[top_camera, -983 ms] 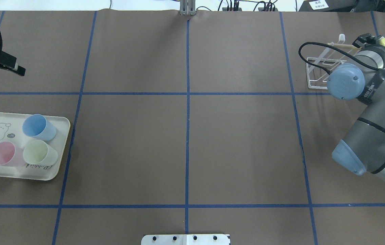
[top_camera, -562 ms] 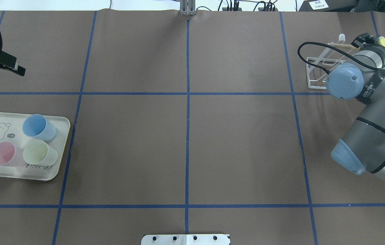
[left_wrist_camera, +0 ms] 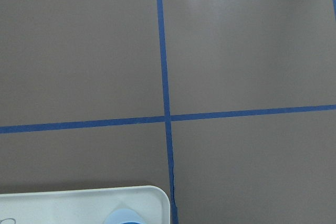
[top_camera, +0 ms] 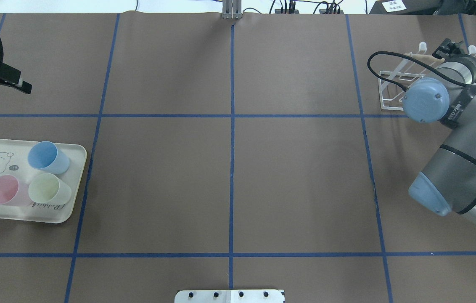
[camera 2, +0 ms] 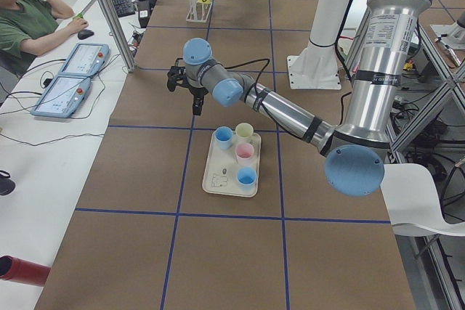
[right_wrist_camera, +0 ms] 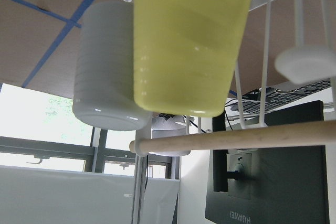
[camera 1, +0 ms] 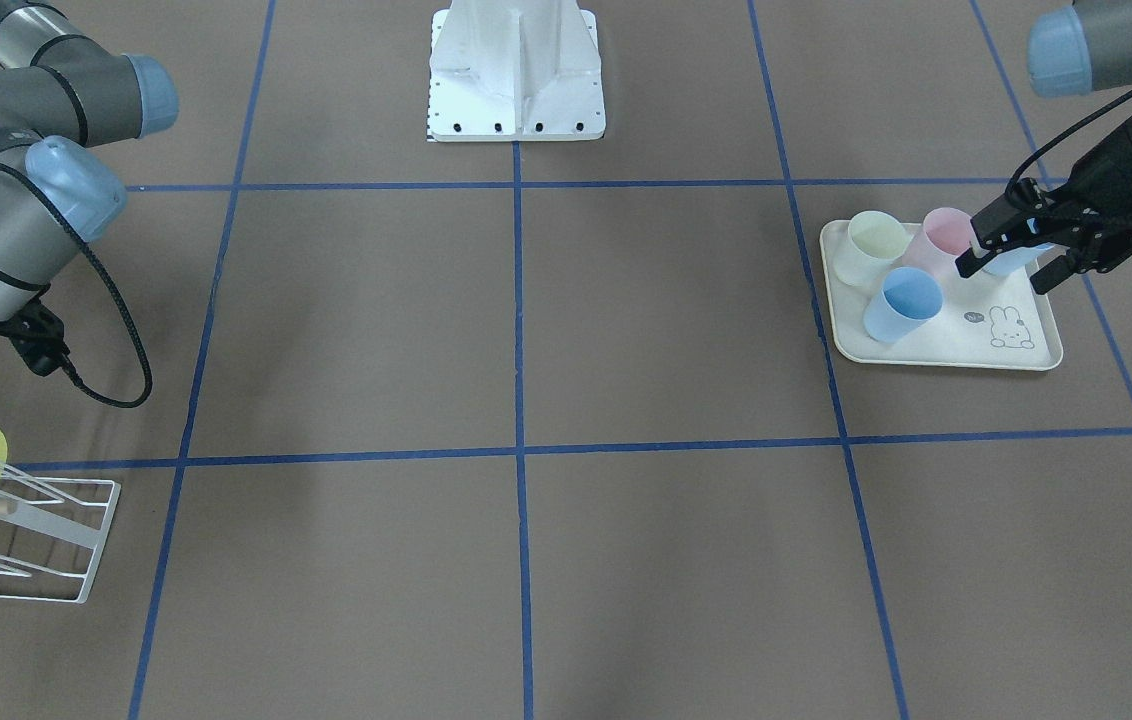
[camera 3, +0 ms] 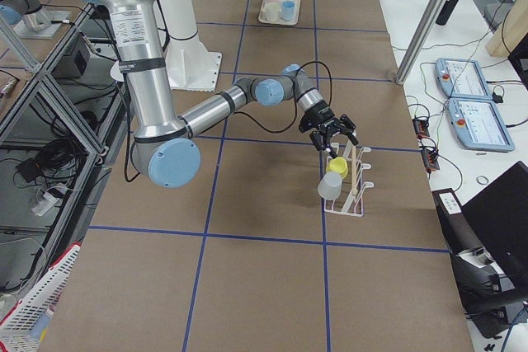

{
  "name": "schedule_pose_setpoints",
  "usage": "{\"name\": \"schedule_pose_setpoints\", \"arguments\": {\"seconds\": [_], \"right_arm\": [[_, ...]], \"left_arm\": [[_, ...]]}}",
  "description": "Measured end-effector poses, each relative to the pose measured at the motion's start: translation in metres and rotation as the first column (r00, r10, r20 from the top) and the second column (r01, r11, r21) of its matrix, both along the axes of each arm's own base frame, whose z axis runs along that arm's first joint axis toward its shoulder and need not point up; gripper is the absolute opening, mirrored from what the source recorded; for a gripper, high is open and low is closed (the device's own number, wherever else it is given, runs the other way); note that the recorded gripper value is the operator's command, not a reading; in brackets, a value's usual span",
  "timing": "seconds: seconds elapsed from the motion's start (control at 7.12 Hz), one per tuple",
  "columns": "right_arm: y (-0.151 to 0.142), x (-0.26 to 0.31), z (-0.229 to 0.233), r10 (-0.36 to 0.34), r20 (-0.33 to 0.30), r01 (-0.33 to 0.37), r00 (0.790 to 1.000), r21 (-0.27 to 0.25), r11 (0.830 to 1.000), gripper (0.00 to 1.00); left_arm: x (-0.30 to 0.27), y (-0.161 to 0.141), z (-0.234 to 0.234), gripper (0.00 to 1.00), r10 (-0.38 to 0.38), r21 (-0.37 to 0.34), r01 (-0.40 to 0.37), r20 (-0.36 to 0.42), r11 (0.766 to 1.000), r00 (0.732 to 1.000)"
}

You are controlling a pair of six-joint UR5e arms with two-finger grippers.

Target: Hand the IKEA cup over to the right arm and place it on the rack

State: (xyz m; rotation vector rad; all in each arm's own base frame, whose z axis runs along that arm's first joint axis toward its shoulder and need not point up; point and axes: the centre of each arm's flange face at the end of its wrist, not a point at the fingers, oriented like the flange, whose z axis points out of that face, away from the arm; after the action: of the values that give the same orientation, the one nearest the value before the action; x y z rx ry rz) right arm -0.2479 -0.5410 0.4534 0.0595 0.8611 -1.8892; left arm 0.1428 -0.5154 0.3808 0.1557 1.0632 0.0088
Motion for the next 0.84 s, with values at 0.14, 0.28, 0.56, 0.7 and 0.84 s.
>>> {"name": "schedule_pose_setpoints", "arguments": {"seconds": [0.14,0.28,0.56,0.7,0.84], "right_arm": [[-0.002,-0.002,-0.009,-0.002,0.019,0.002,1.0,0.006,1.0,0.99],[-0.006,-0.005,-0.026,-0.004,0.068,0.004,0.998,0.009,1.0,0.99],[-0.01,-0.004,-0.059,0.044,0.261,-0.044,0.964,-0.006,0.999,0.99],[-0.005,-0.003,-0.071,0.106,0.383,-0.103,0.918,-0.027,0.994,0.99],[0.001,-0.003,-0.082,0.184,0.509,-0.172,0.841,-0.07,0.983,0.99]], "left_arm": [[0.0,0.0,0.0,1.0,0.0,0.001,0.0,0.001,1.0,1.0],[-0.001,0.0,0.001,1.0,0.001,0.003,-0.001,0.003,1.0,1.0],[-0.003,0.003,0.01,1.0,0.0,0.021,0.0,0.025,1.0,1.0],[-0.006,0.004,0.02,1.0,-0.006,0.059,0.002,0.067,0.998,0.998],[-0.008,0.007,0.033,1.0,-0.014,0.09,0.003,0.117,0.996,0.993]]}}
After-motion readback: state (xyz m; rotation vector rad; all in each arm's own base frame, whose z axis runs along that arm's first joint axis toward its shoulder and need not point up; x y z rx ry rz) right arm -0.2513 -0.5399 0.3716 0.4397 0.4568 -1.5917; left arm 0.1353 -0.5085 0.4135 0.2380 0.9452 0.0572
